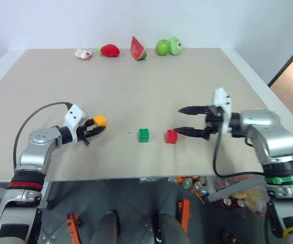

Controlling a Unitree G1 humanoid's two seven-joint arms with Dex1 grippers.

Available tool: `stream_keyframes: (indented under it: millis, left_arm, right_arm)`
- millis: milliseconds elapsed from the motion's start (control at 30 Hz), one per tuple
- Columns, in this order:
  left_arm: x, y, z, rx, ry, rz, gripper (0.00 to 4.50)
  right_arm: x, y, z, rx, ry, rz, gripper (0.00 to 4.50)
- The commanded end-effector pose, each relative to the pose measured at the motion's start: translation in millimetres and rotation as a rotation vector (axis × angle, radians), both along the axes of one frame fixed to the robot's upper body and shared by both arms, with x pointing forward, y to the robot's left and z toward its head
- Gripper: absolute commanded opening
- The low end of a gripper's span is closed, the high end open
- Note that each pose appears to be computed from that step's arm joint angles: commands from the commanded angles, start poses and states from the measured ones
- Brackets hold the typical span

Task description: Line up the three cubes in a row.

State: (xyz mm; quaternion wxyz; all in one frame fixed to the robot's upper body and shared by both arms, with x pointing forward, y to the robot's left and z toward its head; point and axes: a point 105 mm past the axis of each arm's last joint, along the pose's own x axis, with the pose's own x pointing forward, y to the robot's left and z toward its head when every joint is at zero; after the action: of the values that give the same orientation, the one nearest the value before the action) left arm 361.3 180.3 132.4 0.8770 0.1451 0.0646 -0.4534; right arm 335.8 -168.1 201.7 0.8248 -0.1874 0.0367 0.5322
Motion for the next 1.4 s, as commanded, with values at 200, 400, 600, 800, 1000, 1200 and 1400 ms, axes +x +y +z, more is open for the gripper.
stream_keyframes:
  millis: [200,400,600,800,1000,1200,1400]
  left_arm:
    - [-7.0,-33.5,6.4,-0.006,0.107,-0.266,1.32]
    - [1.3,-48.5,3.0,0.001,0.139,-0.333,1.32]
    - [4.2,-50.4,-3.6,0.010,0.157,-0.351,1.32]
    - [9.8,-46.2,-4.3,0.039,0.127,-0.345,1.32]
    - [15.4,-39.8,3.5,0.046,0.096,-0.332,1.32]
    - [14.6,-38.6,3.9,0.055,0.085,-0.341,1.32]
    - [12.1,-34.4,0.1,0.060,0.095,-0.340,1.32]
  right_arm:
    - [-7.5,-19.2,17.8,0.039,-0.044,-0.070,3.93]
    - [-22.6,-26.1,11.2,0.014,0.005,-0.073,3.93]
    - [-29.9,-30.9,10.2,0.014,0.025,-0.090,3.93]
    - [-32.6,-27.6,9.7,0.020,0.031,-0.088,3.93]
    - [-31.6,-26.3,9.9,0.023,0.031,-0.088,3.93]
    - [-30.0,-27.0,10.3,0.022,0.030,-0.092,3.93]
    - [-28.6,-27.8,11.0,0.021,0.028,-0.095,3.93]
